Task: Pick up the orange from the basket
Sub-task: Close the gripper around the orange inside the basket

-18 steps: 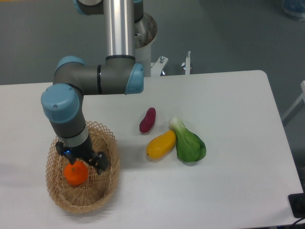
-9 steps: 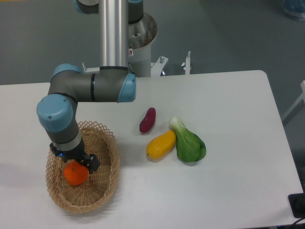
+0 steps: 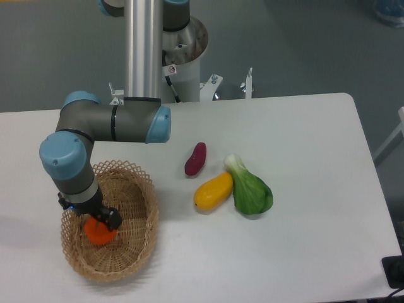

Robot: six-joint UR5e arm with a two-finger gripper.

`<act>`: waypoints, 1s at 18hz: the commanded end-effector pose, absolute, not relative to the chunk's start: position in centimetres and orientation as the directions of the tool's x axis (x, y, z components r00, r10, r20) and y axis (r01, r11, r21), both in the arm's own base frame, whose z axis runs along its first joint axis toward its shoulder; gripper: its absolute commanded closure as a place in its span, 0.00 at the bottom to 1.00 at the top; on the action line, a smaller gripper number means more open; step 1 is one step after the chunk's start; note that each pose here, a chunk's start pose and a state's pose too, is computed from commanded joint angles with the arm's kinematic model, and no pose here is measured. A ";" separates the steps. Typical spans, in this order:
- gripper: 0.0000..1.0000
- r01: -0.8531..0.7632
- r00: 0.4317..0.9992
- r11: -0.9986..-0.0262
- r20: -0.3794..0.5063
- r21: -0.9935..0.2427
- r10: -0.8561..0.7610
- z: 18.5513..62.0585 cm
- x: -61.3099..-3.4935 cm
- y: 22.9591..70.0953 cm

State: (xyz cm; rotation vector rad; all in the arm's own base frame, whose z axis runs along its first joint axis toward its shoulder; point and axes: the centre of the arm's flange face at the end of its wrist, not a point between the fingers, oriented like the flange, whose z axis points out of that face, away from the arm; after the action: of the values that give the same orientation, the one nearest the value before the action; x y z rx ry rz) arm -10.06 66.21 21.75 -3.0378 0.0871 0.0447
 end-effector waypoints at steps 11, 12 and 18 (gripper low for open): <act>0.15 -0.064 0.997 -0.992 -0.041 -0.108 -0.059 21.1 -10.2 66.5; 0.15 -0.064 0.997 -0.992 -0.043 -0.108 -0.059 21.1 -10.2 66.5; 0.42 -0.067 0.997 -0.991 -0.047 -0.117 -0.062 21.8 -10.2 66.5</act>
State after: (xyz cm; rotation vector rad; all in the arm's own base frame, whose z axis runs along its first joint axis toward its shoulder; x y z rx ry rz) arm -10.24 66.53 21.78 -3.0211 0.0978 0.0650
